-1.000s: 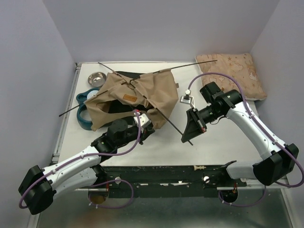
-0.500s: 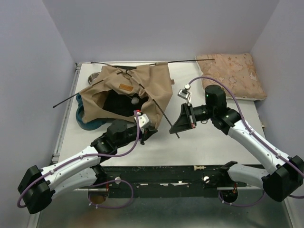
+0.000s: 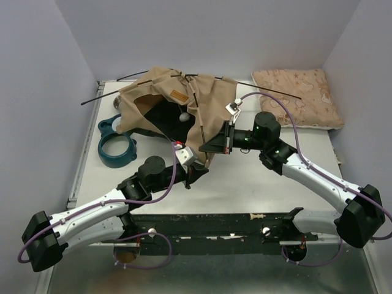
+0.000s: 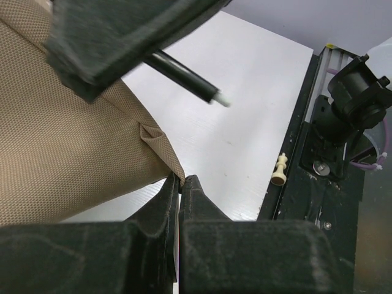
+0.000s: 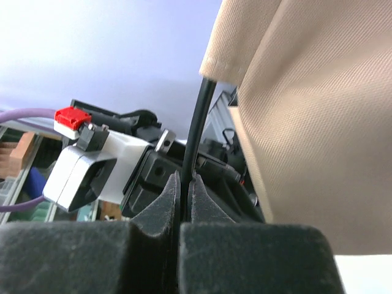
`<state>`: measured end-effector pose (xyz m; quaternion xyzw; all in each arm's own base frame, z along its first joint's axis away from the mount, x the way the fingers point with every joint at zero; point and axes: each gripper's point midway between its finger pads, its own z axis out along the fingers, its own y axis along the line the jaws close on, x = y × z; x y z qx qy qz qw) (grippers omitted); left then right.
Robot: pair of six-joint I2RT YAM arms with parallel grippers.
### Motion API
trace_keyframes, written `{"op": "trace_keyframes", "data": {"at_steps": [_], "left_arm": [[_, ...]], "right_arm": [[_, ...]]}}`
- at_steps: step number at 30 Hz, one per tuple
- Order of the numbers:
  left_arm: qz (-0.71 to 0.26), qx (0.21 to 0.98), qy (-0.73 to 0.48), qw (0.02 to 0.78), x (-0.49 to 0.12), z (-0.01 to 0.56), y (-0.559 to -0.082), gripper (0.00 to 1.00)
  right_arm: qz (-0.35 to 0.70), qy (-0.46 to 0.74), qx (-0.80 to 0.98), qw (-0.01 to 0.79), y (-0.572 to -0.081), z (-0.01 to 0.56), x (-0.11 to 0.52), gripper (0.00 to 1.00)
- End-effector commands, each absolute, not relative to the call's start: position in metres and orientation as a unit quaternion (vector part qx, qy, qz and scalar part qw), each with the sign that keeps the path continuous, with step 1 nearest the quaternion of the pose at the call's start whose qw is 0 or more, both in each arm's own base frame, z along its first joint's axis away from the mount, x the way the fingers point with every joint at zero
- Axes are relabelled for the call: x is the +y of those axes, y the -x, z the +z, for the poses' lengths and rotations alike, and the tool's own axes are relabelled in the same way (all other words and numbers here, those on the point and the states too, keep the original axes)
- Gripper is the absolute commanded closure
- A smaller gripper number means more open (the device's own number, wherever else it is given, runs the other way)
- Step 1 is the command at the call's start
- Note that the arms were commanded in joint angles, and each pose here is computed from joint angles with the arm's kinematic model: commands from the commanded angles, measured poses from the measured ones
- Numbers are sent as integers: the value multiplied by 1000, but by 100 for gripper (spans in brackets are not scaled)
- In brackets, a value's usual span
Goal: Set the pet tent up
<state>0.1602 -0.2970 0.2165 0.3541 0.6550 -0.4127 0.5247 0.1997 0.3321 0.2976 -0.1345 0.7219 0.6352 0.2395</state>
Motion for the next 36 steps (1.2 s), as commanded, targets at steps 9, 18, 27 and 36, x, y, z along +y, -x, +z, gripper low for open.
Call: {"op": "trace_keyframes", "data": {"at_steps": [9,18,27,36], "left_arm": [[-460,631,-351,516,-301,244,-140,100],[-456,636,-344,519,-296,245,-142,100],[-451,642,-333,524,-294,244,-148,100],[-454,640,-325,528,-295,249,-152,100]], "right_arm": [[594,166,664,424,-245,315,329,99],[583,177,667,429,-245,301,329,99],[583,182,671,420,-244,294,330,99],[583,183,672,418,-245,290,331,99]]}}
